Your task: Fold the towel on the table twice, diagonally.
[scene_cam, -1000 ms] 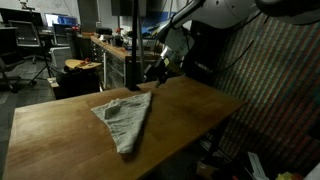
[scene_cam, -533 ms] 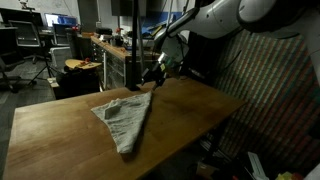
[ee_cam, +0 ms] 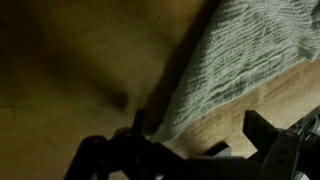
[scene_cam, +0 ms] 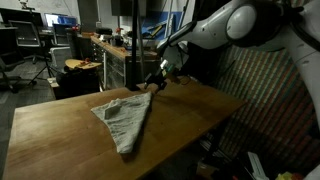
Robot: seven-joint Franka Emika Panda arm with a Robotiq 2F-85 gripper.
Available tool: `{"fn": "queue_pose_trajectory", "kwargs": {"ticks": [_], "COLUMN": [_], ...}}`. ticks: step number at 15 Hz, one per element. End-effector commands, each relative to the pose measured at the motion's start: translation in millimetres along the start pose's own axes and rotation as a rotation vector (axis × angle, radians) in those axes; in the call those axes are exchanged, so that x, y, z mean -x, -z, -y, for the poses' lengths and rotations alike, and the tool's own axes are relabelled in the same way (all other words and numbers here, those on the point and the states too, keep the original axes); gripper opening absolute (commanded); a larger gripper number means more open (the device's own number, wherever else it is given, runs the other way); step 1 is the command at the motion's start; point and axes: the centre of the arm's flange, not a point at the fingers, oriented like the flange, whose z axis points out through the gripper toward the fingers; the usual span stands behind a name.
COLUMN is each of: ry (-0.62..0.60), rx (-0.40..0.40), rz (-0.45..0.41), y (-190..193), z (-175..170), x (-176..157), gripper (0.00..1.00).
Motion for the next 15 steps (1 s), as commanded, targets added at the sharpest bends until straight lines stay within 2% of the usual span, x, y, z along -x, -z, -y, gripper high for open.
{"fn": "queue_pose_trajectory", "kwargs": {"ticks": [1,2,3,5,11,14,15], "ry": [0.008,0.013,0.016,0.031,0.024,0.015,0.018], "rx": [-0.018,-0.021,-0.024,-0.030,-0.043,-0.036,-0.027], "rz": [-0.028,-0.030,-0.032,-0.039,-0.050,-0.050,-0.053], "y": [-14,-18,-20,-21,-12,-6,-1], "z": [-3,-3,-1,6,6,-1,-1], "x": [-27,-32,-34,-35,-16,-8,-3], "gripper": [1.00,0.94,0.74,0.69,0.21,0.01,0.00]}}
